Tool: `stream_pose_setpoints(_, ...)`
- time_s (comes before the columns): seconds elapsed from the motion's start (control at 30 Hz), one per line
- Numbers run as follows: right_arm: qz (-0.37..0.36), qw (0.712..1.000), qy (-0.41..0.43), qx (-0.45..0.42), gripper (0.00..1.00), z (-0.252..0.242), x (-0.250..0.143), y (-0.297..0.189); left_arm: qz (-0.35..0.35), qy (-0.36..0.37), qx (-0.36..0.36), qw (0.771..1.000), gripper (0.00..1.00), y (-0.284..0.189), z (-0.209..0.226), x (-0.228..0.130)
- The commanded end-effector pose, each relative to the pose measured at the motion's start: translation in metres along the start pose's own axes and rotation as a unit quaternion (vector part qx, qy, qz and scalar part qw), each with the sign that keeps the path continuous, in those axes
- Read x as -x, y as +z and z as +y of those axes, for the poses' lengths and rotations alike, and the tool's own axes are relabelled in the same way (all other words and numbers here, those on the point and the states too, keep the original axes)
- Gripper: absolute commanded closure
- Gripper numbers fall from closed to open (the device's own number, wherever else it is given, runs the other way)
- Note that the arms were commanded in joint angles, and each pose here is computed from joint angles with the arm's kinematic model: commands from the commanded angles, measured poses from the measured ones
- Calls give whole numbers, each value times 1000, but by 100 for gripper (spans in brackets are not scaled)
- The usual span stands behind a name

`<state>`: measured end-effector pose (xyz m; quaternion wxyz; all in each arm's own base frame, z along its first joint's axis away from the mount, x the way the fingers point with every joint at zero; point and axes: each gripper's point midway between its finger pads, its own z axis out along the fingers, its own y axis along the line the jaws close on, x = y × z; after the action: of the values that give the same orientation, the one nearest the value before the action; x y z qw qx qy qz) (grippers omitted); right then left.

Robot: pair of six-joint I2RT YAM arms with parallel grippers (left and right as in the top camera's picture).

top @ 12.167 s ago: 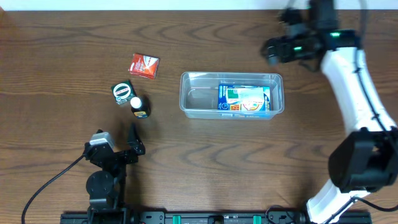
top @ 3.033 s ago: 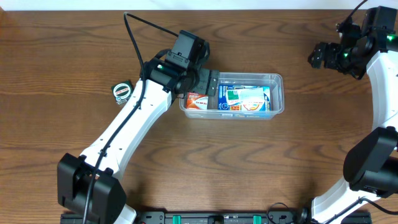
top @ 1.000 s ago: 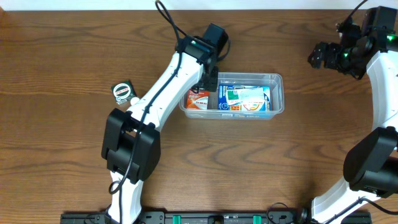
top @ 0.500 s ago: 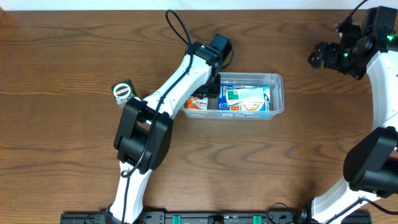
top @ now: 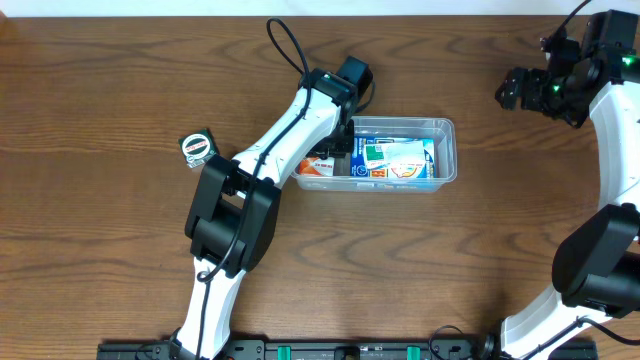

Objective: Pack container

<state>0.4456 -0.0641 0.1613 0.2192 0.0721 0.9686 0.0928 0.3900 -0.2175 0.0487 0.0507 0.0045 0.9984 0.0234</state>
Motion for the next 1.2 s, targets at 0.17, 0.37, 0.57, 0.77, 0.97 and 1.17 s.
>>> stream_pose_setpoints(0.17, 0, 1000, 3, 0, 1, 0, 1, 0, 3, -10, 36, 999, 70, 11, 14, -1)
stream_pose_setpoints(0.37, 0, 1000, 3, 0, 1, 0, 1, 0, 1, -9, 48, 999, 70, 10, 18, -1)
stream_pose_setpoints(0.57, -1, 1000, 4, 0, 1, -1, 1, 0, 4, -8, 49, 999, 70, 11, 16, -5)
stream_pose_setpoints(0.77, -1, 1000, 4, 0, 1, -1, 1, 0, 4, 0, 49, 999, 70, 14, 10, -9)
stream_pose_setpoints(0.97, -1, 1000, 4, 0, 1, -2, 1, 0, 0, 5, 46, 999, 69, 14, 5, -9)
stream_pose_setpoints(1.17, -1, 1000, 4, -1, 1, -1, 1, 0, -8, 14, 41, 999, 69, 13, -5, -11)
